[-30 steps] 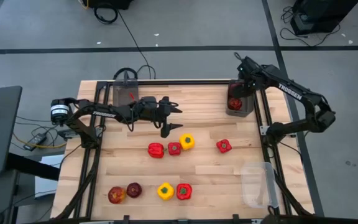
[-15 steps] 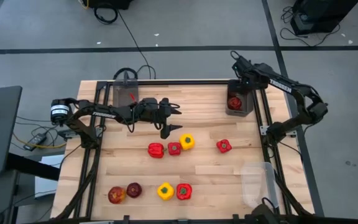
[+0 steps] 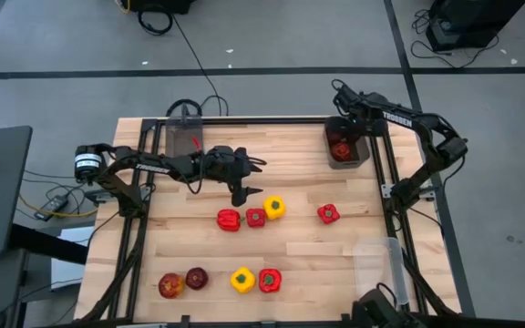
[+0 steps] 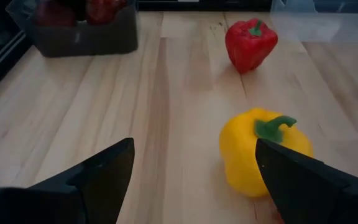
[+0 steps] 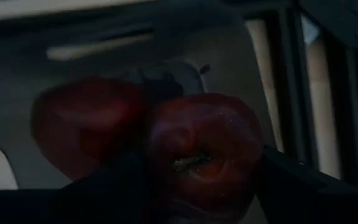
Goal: Sort produce into baskets
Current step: Put the top apple into the right dark gray bin
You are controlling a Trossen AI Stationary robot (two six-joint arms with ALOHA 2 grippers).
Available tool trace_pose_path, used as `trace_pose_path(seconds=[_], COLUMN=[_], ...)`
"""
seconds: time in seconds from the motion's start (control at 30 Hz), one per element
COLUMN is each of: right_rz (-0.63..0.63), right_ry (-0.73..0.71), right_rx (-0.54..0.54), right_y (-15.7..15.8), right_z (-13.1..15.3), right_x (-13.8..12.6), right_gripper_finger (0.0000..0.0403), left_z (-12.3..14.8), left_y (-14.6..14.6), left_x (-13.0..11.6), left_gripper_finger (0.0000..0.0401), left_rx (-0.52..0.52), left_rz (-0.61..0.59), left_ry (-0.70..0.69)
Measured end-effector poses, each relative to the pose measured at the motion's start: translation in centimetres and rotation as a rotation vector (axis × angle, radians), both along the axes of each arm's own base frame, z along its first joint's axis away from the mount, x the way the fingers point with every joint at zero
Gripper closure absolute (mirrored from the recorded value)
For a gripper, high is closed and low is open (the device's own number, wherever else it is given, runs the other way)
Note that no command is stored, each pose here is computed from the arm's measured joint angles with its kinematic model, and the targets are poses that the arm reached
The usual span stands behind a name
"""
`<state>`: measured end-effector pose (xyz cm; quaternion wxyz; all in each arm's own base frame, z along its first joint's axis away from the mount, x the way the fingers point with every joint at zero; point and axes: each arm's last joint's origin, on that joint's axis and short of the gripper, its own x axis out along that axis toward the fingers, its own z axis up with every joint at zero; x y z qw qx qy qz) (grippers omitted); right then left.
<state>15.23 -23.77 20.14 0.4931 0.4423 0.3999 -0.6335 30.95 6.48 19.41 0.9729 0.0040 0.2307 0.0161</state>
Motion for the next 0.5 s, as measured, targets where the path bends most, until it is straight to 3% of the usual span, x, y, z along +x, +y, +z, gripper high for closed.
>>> trace_pose_path(seconds=[0.13, 0.5], right_rz=[-0.004, 0.079], right_ry=[-0.05, -0.035], right_rx=[-0.06, -0.07], right_y=[-0.6, -1.3], right_z=[0.6, 0.5], right_x=[-0.2, -0.6], right_gripper_finger=[0.0134, 0.0092], left_z=[0.0, 0.0], left_y=[0.0, 0.0], left_x=[0.0, 0.0], left_gripper_finger=[0.0062, 0.0062], left_rx=[0.006, 0.019], left_rz=[-0.003, -0.009], left_ry=[0.0, -0.001])
